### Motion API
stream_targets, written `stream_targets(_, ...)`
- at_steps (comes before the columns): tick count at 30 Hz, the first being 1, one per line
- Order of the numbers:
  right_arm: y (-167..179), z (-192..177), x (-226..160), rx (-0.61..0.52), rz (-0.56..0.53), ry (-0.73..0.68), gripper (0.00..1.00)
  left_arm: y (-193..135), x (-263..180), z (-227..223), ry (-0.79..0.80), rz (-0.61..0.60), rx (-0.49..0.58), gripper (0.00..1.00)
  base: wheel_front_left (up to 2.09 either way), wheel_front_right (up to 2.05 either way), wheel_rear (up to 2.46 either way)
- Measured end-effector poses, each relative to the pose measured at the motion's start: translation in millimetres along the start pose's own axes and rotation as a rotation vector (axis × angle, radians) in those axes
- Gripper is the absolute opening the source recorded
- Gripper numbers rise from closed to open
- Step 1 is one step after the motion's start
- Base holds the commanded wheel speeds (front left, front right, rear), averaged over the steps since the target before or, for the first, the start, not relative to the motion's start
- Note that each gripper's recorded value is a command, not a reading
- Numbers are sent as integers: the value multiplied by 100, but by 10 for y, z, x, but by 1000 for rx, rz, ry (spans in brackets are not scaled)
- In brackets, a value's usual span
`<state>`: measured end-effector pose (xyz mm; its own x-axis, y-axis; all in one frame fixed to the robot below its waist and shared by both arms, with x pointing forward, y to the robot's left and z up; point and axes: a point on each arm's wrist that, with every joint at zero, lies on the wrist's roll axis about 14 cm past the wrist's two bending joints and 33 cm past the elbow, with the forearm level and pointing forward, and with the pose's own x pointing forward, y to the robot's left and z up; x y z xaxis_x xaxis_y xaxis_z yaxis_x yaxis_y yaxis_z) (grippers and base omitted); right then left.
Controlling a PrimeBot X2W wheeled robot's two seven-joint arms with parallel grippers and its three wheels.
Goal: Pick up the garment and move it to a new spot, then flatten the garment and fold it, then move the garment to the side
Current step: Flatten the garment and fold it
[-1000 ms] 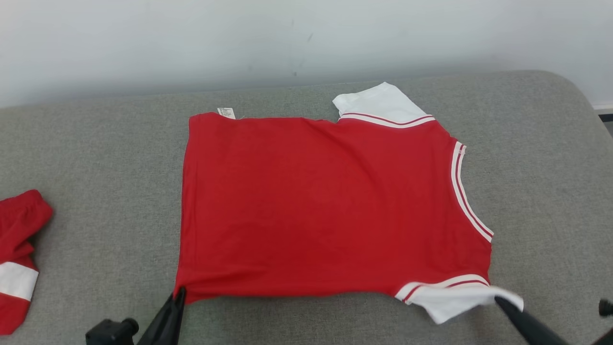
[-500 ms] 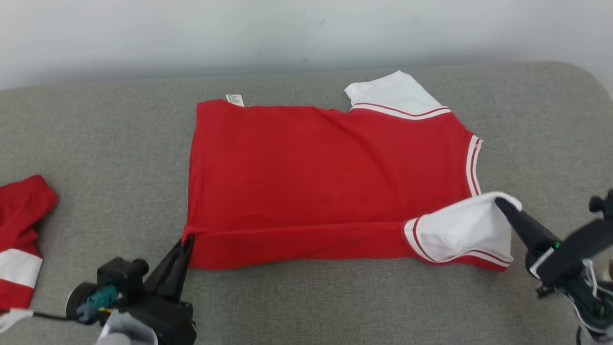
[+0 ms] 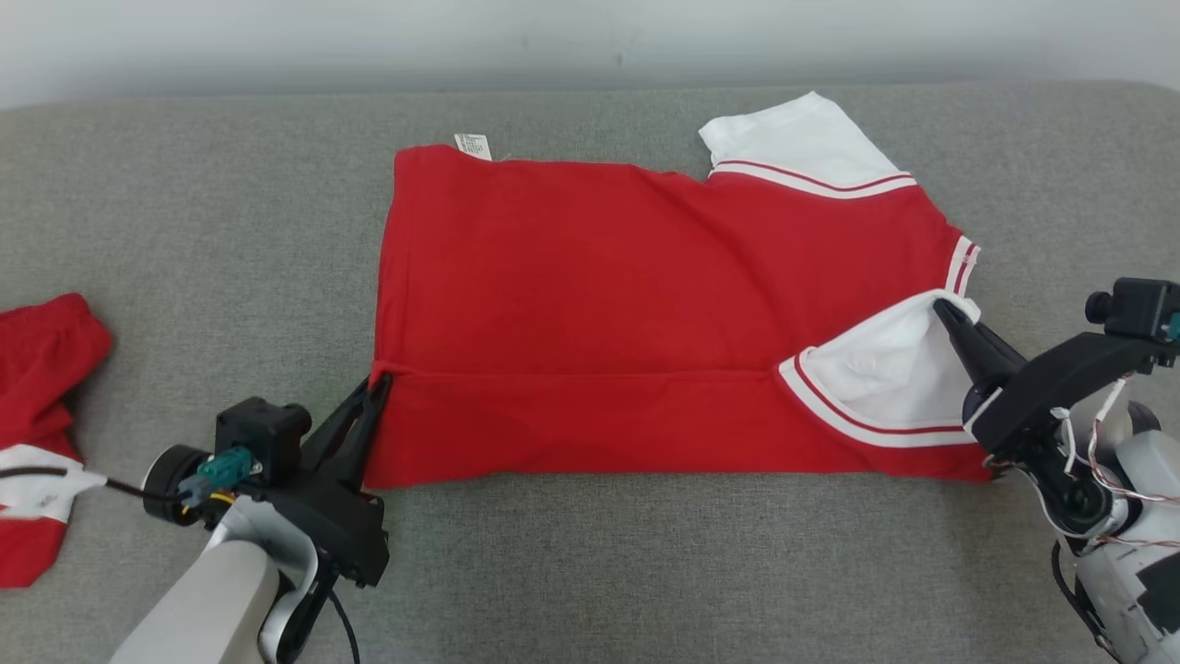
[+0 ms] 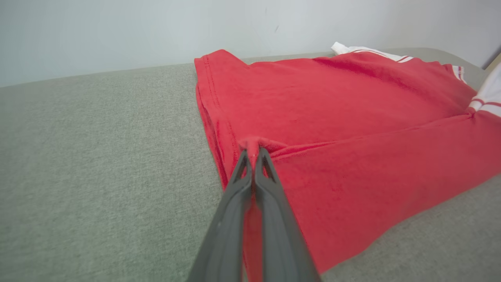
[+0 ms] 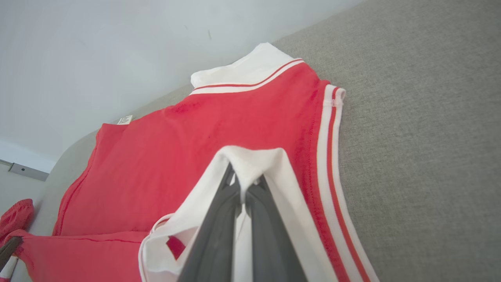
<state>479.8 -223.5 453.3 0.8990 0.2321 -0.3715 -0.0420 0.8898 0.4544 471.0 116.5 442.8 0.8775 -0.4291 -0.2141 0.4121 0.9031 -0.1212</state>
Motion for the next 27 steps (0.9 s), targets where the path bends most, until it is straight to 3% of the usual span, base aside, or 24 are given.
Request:
stream_targets(5,-29,-16,86,-29,-19,-14,0,28,117,-51,16,-3,2,0,0,0,0)
stream_targets(6,-44,-6,87,-35,-25,-23,5,43,134,-60,18,0,4,0,0,0,0)
stream_targets(7,-48,2,90,-42,-28,-30,48,58,146,-77,23,5,4,0,0,0,0)
stream_targets(8,-60,11,86,-45,-33,-35,100,56,159,-79,22,3,3,30,0,0,0)
stream_targets(9,-70,16,77,-47,-36,-43,100,50,168,-73,16,2,3,98,0,0,0)
stream_targets(19,-107,91,-187,-136,-35,-130,100,58,27,11,-35,48,-9,100,0,0,0)
stream_targets(27,-278,-269,-522,-188,-63,-116,100,-12,-242,-78,-51,76,-41,100,0,0,0)
